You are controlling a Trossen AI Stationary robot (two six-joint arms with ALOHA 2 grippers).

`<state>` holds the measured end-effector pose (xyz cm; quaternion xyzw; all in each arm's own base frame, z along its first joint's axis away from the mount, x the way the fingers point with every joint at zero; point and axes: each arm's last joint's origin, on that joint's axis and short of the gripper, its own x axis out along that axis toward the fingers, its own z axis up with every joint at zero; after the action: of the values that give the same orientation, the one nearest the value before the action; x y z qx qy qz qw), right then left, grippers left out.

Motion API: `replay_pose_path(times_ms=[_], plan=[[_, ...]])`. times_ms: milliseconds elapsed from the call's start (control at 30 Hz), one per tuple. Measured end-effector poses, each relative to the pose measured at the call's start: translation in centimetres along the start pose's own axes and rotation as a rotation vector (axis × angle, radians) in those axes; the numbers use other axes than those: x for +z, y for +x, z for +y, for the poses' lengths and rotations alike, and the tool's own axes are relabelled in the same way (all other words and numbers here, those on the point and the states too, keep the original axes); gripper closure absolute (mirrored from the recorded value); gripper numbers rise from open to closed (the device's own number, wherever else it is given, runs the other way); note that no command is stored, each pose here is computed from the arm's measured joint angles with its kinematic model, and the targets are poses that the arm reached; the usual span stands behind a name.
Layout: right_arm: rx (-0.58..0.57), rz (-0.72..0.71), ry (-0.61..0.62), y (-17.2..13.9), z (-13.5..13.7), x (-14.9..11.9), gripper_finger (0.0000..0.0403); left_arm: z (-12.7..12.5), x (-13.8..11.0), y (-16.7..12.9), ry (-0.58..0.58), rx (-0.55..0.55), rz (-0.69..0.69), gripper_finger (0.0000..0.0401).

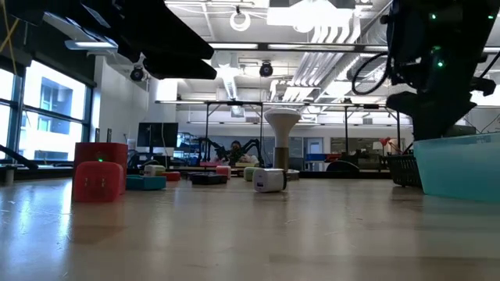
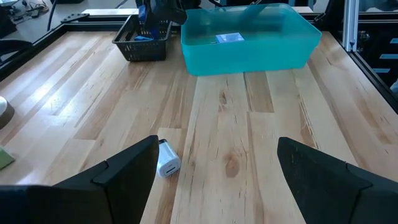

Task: Pick & Place Office items
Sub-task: Put the violet digital clock into the black basket, then put the green charger adapter into the green bin

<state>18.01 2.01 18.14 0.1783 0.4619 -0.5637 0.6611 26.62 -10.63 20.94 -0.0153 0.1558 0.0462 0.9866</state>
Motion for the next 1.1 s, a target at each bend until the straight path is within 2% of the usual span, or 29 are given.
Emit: replay_pose_path(times_ms=[233, 567, 900, 1100], plan=[[-0.014, 0.01, -0.008, 0.46, -0.21, -0.37, 0.0257, -0.01, 0.0, 0.0, 0.0, 0.0, 0.0, 0.0081], [-0.018, -0.01, -0.009, 0.46, -0.24, -0.31, 0.0225, 0.0, 0.0, 0.0, 0.0, 0.0, 0.0, 0.0081], [-0.019, -0.011, -0.01, 0.46, -0.24, -0.3, 0.0228, 0.0, 0.0, 0.0, 0.0, 0.0, 0.0, 0.0081], [-0.032, -0.083, -0.06, 0.44, -0.28, -0.09, 0.0228, 0.0, 0.0, 0.0, 0.0, 0.0, 0.0, 0.0081]])
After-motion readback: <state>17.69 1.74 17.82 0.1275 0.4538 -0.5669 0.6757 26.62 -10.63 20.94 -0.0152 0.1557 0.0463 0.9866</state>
